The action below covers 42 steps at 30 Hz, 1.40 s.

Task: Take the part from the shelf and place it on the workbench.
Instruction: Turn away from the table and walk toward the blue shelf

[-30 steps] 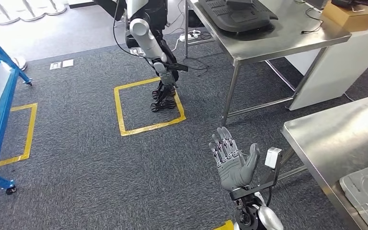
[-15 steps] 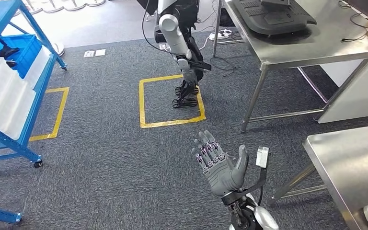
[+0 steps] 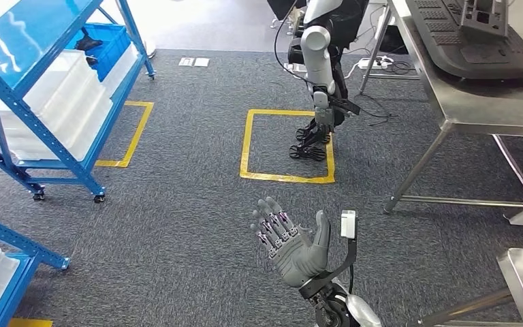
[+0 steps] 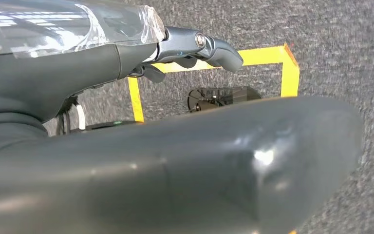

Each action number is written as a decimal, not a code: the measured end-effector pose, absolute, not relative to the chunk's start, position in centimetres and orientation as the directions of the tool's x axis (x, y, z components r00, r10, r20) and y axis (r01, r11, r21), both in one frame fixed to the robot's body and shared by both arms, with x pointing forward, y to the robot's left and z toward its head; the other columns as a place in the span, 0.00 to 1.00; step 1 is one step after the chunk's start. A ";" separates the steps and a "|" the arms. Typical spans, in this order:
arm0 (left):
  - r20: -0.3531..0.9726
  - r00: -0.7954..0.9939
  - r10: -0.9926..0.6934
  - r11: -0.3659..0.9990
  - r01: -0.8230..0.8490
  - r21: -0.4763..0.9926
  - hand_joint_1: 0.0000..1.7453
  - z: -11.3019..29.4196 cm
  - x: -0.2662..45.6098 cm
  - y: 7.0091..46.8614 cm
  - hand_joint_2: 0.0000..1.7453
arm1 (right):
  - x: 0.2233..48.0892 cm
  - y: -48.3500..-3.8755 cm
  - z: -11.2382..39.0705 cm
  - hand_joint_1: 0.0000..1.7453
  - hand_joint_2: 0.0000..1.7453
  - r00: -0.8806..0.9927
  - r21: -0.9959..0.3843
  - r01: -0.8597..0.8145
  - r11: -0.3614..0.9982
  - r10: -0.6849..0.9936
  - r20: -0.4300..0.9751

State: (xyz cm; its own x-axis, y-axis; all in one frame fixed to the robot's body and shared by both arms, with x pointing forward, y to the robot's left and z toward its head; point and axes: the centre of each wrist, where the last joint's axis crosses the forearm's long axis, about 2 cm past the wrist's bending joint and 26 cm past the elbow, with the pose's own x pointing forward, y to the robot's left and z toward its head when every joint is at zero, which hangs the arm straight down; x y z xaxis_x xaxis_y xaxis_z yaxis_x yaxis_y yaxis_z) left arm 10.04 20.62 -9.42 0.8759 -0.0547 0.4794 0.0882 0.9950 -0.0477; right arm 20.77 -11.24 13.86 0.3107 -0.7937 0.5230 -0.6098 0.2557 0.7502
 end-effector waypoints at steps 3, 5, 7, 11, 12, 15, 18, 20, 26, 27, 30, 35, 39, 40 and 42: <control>0.479 0.876 -0.057 0.995 0.091 -0.047 0.00 -9.4 10.0 20.6 0.00 | 20.8 -11.1 13.8 0.00 0.00 0.322 0.751 -0.610 0.251 -0.788 0.525; 0.476 0.877 -0.060 0.994 0.094 -0.047 0.00 -9.5 9.9 20.6 0.00 | 20.7 -10.9 13.7 0.00 0.00 0.330 0.754 -0.609 0.247 -0.785 0.524; 0.475 0.878 -0.062 0.994 0.096 -0.048 0.00 -9.5 9.8 20.6 0.00 | 20.7 -10.7 13.7 0.00 0.00 0.336 0.756 -0.608 0.242 -0.784 0.522; 0.478 0.876 -0.062 0.994 0.097 -0.047 0.00 -9.4 10.0 20.6 0.00 | 20.6 -10.5 13.6 0.00 0.00 0.344 0.757 -0.608 0.239 -0.780 0.522; 0.477 0.877 -0.062 0.994 0.096 -0.048 0.00 -9.4 9.9 20.6 0.00 | 20.5 -10.5 13.5 0.00 0.00 0.346 0.758 -0.606 0.240 -0.779 0.523; 0.475 0.878 -0.061 0.994 0.096 -0.048 0.00 -9.5 9.8 20.6 0.00 | 20.5 -10.4 13.3 0.00 0.00 0.352 0.760 -0.603 0.241 -0.775 0.525; 0.479 0.876 -0.061 0.994 0.095 -0.047 0.00 -9.4 10.0 20.6 0.00 | 20.5 -10.3 13.4 0.00 0.00 0.351 0.758 -0.607 0.238 -0.776 0.525; 0.480 0.875 -0.061 0.994 0.095 -0.048 0.00 -9.4 10.0 20.6 0.00 | 20.6 -10.3 13.4 0.00 0.00 0.351 0.756 -0.610 0.236 -0.776 0.525; 0.481 0.875 -0.060 0.994 0.094 -0.048 0.00 -9.4 10.0 20.6 0.00 | 20.6 -10.2 13.3 0.00 0.00 0.351 0.751 -0.617 0.234 -0.773 0.529; 0.481 0.875 -0.060 0.994 0.095 -0.048 0.00 -9.4 10.0 20.6 0.00 | 20.6 -10.2 13.2 0.00 0.00 0.353 0.753 -0.615 0.235 -0.771 0.530; 0.479 0.876 -0.059 0.994 0.094 -0.049 0.00 -9.4 9.9 20.6 0.00 | 20.5 -10.2 13.0 0.00 0.00 0.358 0.755 -0.611 0.238 -0.767 0.532; 0.477 0.877 -0.053 0.995 0.088 -0.051 0.00 -9.4 9.9 20.6 0.00 | 20.5 -10.0 13.0 0.00 0.00 0.361 0.751 -0.617 0.234 -0.764 0.535; 0.475 0.878 -0.053 0.995 0.088 -0.050 0.00 -9.5 9.8 20.7 0.00 | 20.5 -9.9 13.0 0.00 0.00 0.363 0.751 -0.619 0.230 -0.764 0.534; 0.476 0.878 -0.054 0.995 0.088 -0.050 0.00 -9.5 9.8 20.7 0.00 | 20.5 -9.8 13.0 0.00 0.00 0.364 0.751 -0.620 0.229 -0.764 0.533; 0.477 0.877 -0.054 0.995 0.088 -0.050 0.00 -9.5 9.9 20.7 0.00 | 20.5 -9.8 12.9 0.00 0.00 0.366 0.752 -0.618 0.229 -0.763 0.533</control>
